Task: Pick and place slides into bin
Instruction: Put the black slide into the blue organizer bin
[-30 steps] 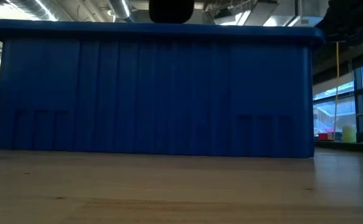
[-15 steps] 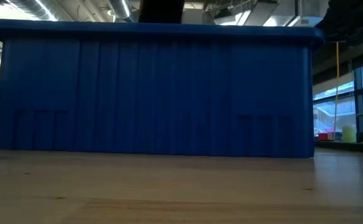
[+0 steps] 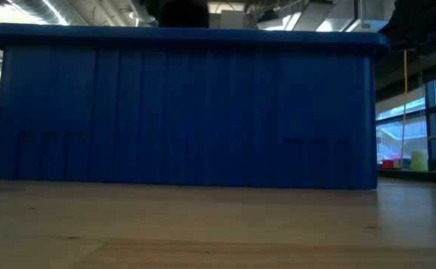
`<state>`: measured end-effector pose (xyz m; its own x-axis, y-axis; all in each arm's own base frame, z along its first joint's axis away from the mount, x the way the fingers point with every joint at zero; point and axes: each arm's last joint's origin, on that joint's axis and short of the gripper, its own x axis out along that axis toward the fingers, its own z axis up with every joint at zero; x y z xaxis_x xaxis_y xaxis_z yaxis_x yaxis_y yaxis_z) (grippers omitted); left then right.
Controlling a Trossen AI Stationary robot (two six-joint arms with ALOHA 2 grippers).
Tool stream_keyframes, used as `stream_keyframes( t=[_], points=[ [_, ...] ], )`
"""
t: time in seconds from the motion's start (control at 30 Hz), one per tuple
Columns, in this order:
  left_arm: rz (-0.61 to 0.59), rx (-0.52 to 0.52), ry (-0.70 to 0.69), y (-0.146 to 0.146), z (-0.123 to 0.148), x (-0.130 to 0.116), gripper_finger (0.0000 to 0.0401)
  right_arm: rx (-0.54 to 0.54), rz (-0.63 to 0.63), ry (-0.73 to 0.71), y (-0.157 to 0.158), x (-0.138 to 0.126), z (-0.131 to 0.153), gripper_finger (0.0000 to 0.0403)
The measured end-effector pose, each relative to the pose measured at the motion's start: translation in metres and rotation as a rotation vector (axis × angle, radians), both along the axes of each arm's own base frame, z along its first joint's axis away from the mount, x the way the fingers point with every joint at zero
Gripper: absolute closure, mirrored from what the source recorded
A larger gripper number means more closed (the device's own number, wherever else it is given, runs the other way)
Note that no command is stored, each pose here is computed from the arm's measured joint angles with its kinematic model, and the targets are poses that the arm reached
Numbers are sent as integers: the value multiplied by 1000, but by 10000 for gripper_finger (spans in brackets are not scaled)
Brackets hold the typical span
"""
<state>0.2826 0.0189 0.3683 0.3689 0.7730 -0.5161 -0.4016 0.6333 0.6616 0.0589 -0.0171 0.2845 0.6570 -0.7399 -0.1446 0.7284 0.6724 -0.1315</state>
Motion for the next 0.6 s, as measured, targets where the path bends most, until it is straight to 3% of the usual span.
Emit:
stream_keyframes(
  t=[0.27, 0.6],
  points=[
    [-9, -60, 64, 28, -55, -6, 395, 1, -3, -1, 0, 0, 0, 147],
    [-101, -134, 62, 39, -92, -2, 395, -1, -10, -2, 0, 0, 0, 147]
  ],
)
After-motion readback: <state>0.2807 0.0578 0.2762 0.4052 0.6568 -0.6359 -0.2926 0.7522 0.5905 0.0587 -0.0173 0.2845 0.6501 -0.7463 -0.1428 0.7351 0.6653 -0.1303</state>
